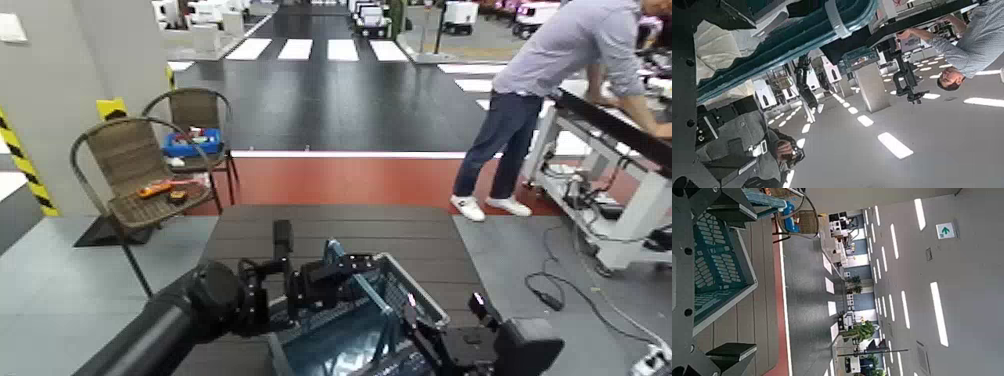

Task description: Place the crate on the table.

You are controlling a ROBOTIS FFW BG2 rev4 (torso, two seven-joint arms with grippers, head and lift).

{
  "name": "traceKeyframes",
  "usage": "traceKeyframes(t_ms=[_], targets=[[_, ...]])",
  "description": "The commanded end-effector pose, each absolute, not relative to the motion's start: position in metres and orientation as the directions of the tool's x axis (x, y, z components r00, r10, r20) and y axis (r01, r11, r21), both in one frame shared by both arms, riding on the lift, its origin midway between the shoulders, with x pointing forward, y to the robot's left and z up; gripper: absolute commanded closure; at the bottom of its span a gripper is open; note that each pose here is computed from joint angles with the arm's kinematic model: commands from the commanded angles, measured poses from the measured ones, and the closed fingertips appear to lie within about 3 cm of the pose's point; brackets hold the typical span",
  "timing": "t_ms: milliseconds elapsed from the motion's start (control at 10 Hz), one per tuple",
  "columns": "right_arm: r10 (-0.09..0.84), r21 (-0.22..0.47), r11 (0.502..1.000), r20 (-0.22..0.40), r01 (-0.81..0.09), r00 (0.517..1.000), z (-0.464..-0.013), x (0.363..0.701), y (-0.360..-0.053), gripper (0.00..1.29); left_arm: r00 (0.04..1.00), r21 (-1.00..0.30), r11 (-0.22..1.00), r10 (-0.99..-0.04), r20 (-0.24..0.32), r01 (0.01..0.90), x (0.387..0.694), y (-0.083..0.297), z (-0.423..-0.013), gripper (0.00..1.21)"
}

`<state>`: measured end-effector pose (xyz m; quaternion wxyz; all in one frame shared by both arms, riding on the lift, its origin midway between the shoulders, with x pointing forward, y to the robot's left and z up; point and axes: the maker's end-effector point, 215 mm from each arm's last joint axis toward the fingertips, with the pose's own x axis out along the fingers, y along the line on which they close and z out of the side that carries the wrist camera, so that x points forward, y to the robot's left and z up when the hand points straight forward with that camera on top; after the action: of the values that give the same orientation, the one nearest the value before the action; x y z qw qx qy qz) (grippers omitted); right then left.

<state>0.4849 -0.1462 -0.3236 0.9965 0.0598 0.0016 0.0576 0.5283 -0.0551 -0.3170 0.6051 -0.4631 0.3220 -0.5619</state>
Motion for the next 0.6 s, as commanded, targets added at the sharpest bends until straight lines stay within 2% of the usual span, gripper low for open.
traceKeyframes(t_ms=[100,200,500,600], targets=[[0.114,0.119,0.986,-0.003,-0.113,0.993,-0.325,0.484,-0.147,0.14,0.21,-0.901,0.034,-0.976,0.064,0.432,0.542,-0.032,-0.329,0.05],[0.112,0.117,0.987,-0.008,-0.11,0.994,-0.327,0.484,-0.148,0.14,0.248,-0.892,0.066,-0.967,0.053,0.448,0.55,-0.019,-0.33,0.08],[0.109,0.12,0.987,-0.011,-0.107,0.994,-0.328,0.483,-0.149,0.14,0.444,-0.785,0.327,-0.893,-0.074,0.526,0.575,0.04,-0.325,0.1],[0.108,0.119,0.987,-0.012,-0.105,0.994,-0.328,0.484,-0.15,0.14,0.499,-0.743,0.392,-0.862,-0.089,0.543,0.575,0.056,-0.323,0.1]])
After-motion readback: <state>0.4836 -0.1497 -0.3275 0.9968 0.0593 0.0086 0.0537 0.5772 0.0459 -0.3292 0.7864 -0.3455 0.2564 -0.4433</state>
